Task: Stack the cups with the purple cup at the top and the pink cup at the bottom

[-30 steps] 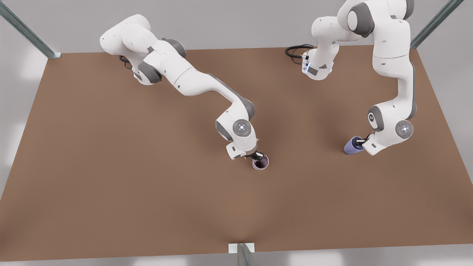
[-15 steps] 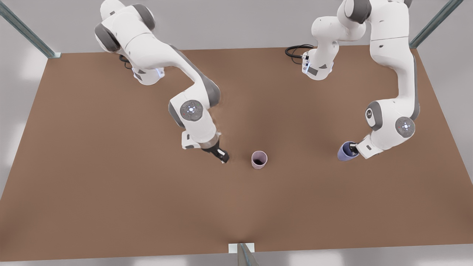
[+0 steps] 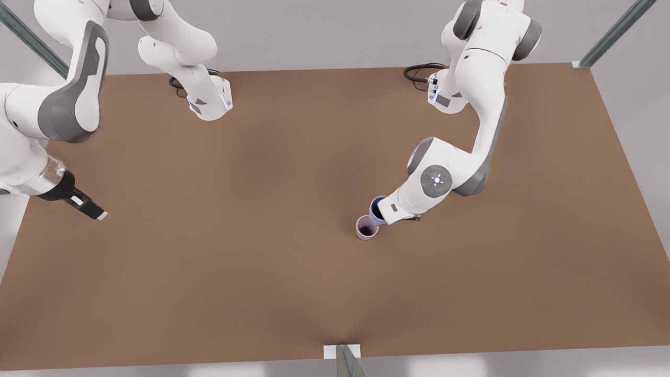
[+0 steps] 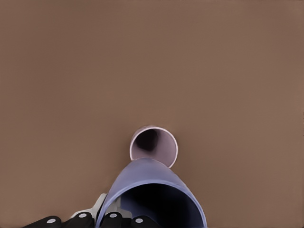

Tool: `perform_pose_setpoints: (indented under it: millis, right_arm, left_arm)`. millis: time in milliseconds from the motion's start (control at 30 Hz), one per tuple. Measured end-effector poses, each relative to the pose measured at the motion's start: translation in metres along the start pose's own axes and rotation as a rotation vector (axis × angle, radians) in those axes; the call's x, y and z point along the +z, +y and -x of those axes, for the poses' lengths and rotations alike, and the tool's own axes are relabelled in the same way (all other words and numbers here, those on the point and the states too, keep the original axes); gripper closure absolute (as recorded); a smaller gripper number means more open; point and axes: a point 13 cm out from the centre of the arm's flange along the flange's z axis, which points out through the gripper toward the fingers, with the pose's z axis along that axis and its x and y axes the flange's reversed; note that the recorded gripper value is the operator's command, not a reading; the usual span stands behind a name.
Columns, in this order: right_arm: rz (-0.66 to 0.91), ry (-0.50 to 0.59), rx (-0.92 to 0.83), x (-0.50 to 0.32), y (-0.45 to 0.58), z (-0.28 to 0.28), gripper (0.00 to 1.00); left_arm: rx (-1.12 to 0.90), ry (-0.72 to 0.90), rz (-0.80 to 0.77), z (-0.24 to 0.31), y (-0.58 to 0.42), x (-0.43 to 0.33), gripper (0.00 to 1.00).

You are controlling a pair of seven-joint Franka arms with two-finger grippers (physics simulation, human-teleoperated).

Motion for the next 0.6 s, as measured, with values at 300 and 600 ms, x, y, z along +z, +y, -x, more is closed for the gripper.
perform_pose_setpoints:
  millis: [300, 600]
  right_arm:
    - [0.02, 0.027, -0.268, 0.0, 0.002, -0.003, 0.0]
    - [0.028, 0.018, -0.432, -0.003, 0.003, -0.001, 0.0]
  left_arm:
    - [-0.23, 0.026, 0.002, 0.005, -0.008, 0.025, 0.79]
    - [-0.375, 0.009, -0.003, 0.012, -0.019, 0.04, 0.79]
